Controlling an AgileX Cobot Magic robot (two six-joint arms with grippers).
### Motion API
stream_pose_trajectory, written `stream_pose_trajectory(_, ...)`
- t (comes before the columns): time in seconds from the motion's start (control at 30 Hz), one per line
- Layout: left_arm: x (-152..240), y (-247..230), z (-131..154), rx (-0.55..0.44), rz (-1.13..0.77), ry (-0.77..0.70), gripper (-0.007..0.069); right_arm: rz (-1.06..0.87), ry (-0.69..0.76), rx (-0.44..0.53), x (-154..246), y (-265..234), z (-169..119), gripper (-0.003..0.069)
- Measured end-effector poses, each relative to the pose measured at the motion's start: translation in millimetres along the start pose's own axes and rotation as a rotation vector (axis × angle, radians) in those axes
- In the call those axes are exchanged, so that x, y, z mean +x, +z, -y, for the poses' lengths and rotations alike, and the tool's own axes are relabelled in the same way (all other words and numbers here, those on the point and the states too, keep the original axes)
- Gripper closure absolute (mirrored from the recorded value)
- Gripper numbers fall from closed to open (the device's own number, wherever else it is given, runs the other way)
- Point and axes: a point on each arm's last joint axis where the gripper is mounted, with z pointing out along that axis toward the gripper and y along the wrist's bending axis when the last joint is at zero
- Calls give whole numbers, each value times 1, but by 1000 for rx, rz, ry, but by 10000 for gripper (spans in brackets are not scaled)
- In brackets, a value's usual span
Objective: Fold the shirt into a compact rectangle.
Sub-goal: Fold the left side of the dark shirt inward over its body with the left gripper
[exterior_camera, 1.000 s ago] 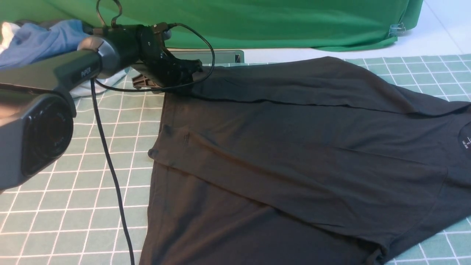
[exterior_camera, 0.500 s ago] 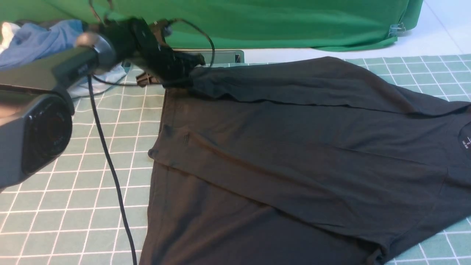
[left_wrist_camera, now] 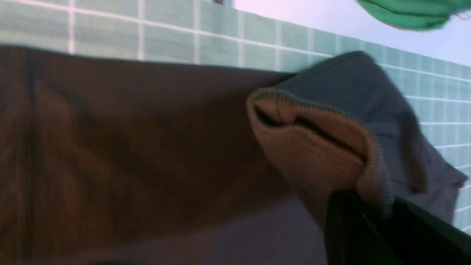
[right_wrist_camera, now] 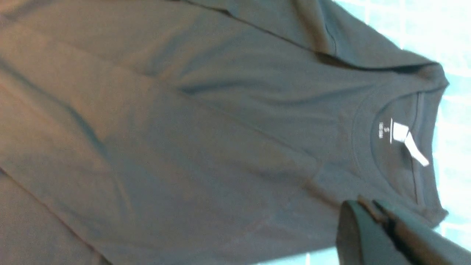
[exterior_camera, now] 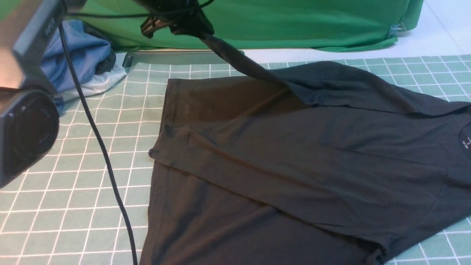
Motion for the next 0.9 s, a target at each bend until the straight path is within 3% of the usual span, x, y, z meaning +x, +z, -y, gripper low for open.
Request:
stream_pose_trajectory(0.2, 3, -63, 28, -7, 96, 2, 580, -24, -3, -1, 1, -2, 0, 628)
stream_pose_trajectory(0.37, 40, -93, 35, 12, 15, -34, 580, -31, -3, -2, 1, -2, 0, 628)
stream_pose_trajectory(0.5, 81, -85, 12, -70, -123, -67, 580, -30, -3, -3, 1, -2, 0, 628)
stream_pose_trajectory(0.6, 125, -64, -25, -196, -271, -98, 580, -24, -3, -2, 1, -2, 0, 628)
stream_pose_trajectory(0.9, 183, -14, -84, -303, -313, -191, 580, -6, 25, 1, -1, -3, 0, 627)
